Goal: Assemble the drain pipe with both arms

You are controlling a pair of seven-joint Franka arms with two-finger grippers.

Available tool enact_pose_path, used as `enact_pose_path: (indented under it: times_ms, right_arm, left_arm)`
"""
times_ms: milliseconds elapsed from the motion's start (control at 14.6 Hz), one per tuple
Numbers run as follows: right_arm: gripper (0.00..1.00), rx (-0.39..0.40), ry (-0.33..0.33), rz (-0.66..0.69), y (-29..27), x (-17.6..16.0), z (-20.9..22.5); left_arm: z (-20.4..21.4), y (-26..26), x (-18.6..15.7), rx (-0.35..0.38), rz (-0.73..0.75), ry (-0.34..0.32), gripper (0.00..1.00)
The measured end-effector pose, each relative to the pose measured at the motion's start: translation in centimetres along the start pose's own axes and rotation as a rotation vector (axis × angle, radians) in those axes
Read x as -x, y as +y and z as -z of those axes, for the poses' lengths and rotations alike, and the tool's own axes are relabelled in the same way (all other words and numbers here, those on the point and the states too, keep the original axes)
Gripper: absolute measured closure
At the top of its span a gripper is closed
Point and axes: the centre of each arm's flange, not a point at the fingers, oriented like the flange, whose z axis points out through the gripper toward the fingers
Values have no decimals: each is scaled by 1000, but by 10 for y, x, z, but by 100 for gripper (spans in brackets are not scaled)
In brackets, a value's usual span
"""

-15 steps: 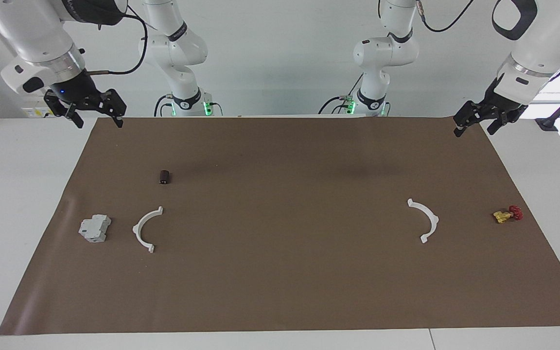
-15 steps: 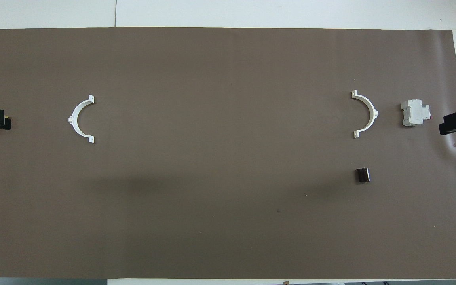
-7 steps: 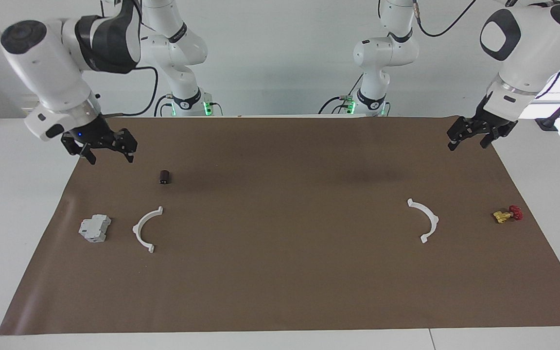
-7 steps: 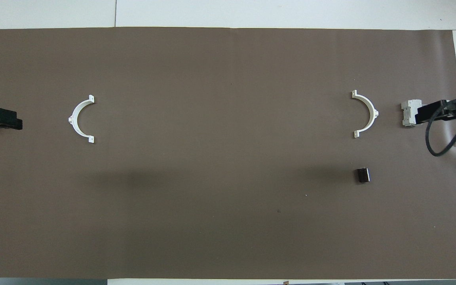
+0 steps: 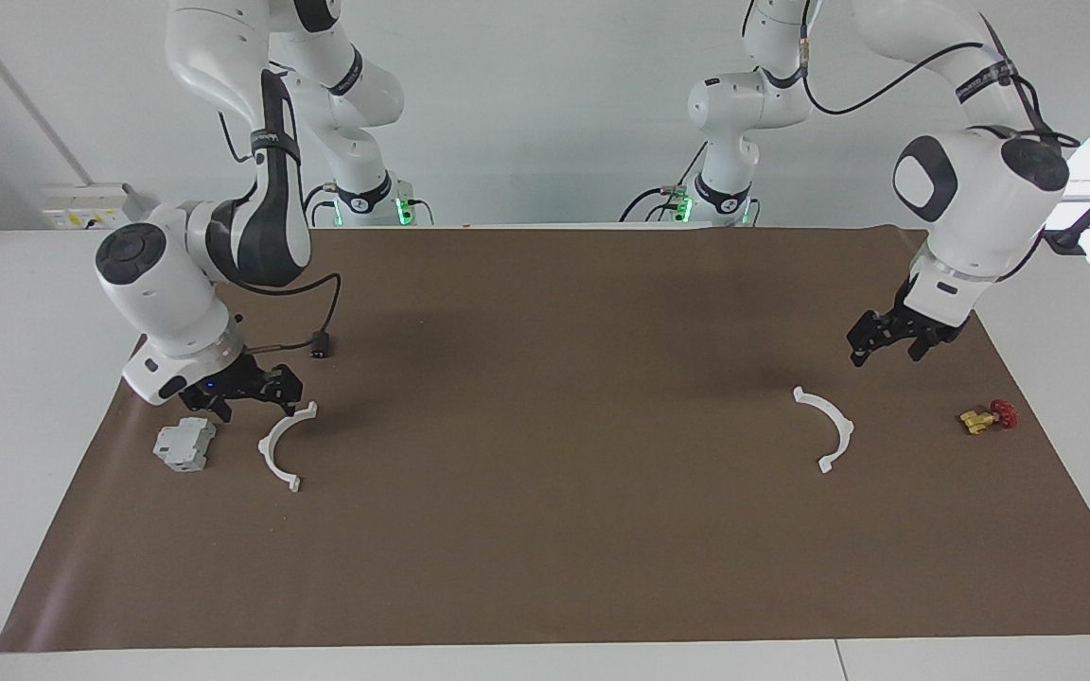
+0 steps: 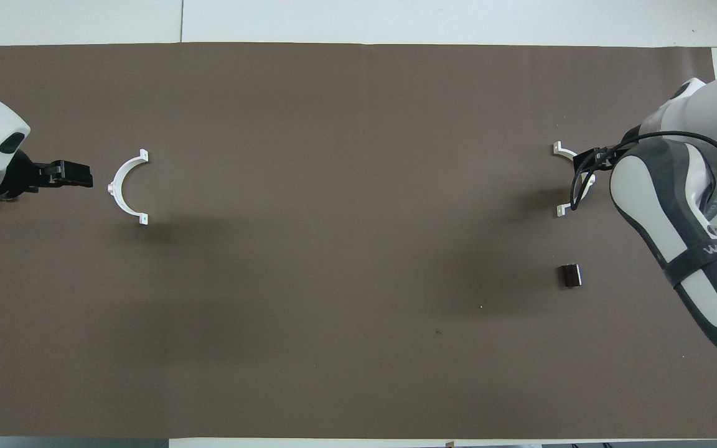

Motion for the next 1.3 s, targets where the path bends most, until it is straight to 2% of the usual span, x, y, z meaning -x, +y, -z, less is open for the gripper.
enact_pose_path:
  times_ms: [137,273,341,410,478,546,615,751,820,956,1298]
  right_arm:
    - [0,1,-9,46,7,-3,-30]
    - [4,0,-23,66,14,-1,-45]
    - [9,0,-23,66,16,0,-48]
    - [9,0,-21,68,17,1,-50]
    - [15,2,-14,68,17,1,-51]
    - [15,3,-9,67,17,2,-54]
    - [22,5,-6,67,17,3,-56]
    - [25,7,1,67,18,5,-61]
    - [30,7,1,67,18,6,-63]
    - [35,7,-1,67,18,7,-64]
    - [39,8,1,74,24,11,-71]
  left_arm:
    - [-40,1,-11,-1,-5,11,0]
    - [-69,6,-15,-1,-25,5,0]
    - [-79,8,-15,0,-36,0,1]
    - [-87,8,-15,0,-45,-5,1]
    - [-94,8,-15,0,-51,-9,1]
    - [-101,8,-15,0,-56,-12,1]
    - [-106,8,-15,0,-59,-19,2]
    - [-113,6,-14,0,-69,-25,4]
    - [-114,5,-13,0,-74,-26,11]
    - [-117,3,-11,-1,-85,-23,15]
    - [-122,3,-8,-2,-93,-20,18]
